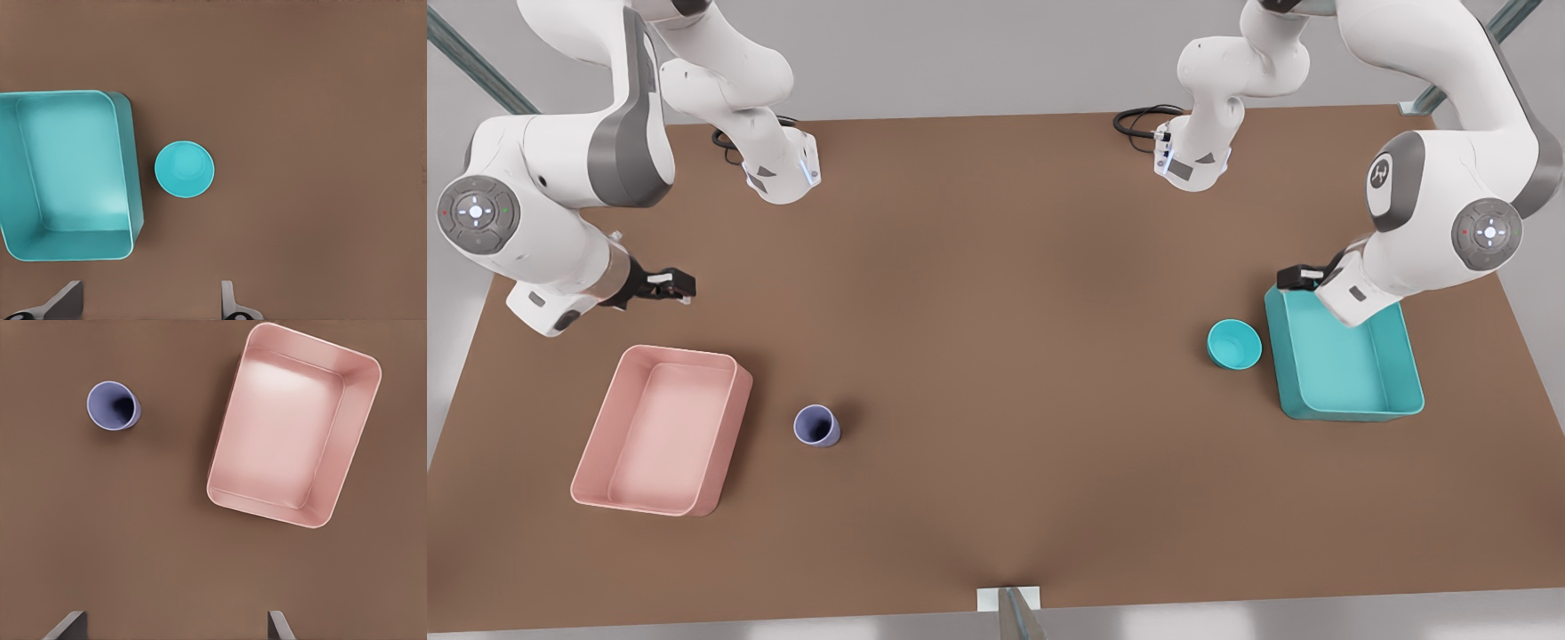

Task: Put the bowls and cups in different boxes

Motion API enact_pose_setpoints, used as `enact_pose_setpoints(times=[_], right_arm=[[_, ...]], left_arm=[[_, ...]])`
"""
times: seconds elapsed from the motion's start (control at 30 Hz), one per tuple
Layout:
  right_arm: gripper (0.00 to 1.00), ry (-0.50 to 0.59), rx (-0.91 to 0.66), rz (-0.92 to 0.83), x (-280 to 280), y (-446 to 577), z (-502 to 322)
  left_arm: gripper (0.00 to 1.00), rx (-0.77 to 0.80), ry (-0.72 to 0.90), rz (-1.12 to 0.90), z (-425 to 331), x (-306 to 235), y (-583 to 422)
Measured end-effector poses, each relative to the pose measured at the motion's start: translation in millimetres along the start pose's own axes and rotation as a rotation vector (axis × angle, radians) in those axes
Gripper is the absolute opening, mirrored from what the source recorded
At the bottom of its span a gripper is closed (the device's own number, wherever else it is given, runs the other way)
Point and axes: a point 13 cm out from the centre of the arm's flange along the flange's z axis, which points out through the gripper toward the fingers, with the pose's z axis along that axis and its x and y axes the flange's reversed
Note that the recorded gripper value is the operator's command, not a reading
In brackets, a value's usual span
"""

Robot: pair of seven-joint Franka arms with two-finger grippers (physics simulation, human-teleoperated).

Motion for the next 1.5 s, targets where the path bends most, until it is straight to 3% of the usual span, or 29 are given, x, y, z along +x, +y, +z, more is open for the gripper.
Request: enact_pose_setpoints(times=[0.13, 0.3, 0.43, 0.6, 0.97, 1.0, 1.07, 1.1, 1.13, 1.2, 1.3, 1.5], right_arm=[[1.00, 0.008, 0.007, -0.008, -12, 2, 12], [1.00, 0.136, -0.013, -0.071, -86, 50, 139], [1.00, 0.091, -0.071, -0.047, -134, 66, 203], [1.00, 0.022, -0.120, -0.002, -169, 78, 239], [1.00, 0.052, -0.132, 0.029, -181, 102, 324], [1.00, 0.051, -0.132, 0.033, -182, 102, 328], [1.00, 0.050, -0.135, 0.040, -183, 103, 333], [0.97, 0.049, -0.136, 0.043, -184, 104, 336], [0.86, 0.048, -0.138, 0.045, -184, 104, 337], [0.54, 0.043, -0.140, 0.048, -185, 106, 338], [0.23, 0.042, -0.150, 0.049, -186, 110, 340], [0.21, 0.023, -0.156, 0.041, -189, 115, 328]], left_arm=[[1.00, -0.018, 0.039, 0.029, 34, -14, -12], [1.00, -0.121, 0.110, 0.148, 173, -25, -49], [1.00, -0.162, 0.052, 0.192, 242, -39, -45], [1.00, -0.176, -0.019, 0.229, 287, -71, -49], [1.00, -0.223, -0.017, 0.271, 341, -78, -39], [0.97, -0.224, -0.015, 0.271, 345, -80, -38], [0.54, -0.228, -0.021, 0.271, 350, -83, -37], [0.41, -0.232, -0.026, 0.270, 350, -85, -36], [0.33, -0.238, -0.032, 0.269, 349, -86, -36], [0.21, -0.252, -0.046, 0.261, 347, -90, -34], [0.21, -0.251, -0.063, 0.238, 341, -94, -34], [0.21, -0.245, -0.113, 0.197, 292, -101, -40]])
